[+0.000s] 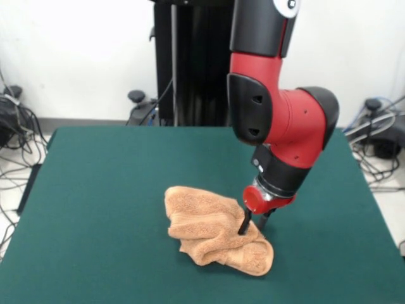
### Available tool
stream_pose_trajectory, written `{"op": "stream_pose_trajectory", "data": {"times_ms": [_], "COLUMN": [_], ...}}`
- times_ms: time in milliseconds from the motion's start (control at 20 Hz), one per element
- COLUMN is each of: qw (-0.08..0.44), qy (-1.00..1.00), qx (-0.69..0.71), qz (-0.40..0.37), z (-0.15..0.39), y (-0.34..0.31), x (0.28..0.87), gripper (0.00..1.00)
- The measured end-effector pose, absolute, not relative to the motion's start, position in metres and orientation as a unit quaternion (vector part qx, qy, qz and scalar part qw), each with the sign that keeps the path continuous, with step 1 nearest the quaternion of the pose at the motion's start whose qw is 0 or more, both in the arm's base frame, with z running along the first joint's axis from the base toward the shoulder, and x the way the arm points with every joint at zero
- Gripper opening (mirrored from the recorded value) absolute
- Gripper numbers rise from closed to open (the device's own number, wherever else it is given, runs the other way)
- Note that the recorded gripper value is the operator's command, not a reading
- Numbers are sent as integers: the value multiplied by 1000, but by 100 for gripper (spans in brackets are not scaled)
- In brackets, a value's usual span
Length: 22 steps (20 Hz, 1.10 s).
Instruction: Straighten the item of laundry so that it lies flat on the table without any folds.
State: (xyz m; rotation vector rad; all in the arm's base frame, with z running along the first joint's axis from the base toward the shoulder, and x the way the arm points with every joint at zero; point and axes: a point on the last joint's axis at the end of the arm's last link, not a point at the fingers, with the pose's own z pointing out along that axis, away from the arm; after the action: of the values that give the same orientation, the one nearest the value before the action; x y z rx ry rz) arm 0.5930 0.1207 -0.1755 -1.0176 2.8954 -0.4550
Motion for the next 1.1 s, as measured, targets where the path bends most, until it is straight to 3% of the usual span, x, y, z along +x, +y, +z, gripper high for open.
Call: {"op": "stream_pose_trajectory", "data": {"times_ms": [1100], "qw": [40], "qy": [936], "qx": [-315], "qz": [-153], "z": [-143], "y": [111], "x": [616], "gripper": [100]}}
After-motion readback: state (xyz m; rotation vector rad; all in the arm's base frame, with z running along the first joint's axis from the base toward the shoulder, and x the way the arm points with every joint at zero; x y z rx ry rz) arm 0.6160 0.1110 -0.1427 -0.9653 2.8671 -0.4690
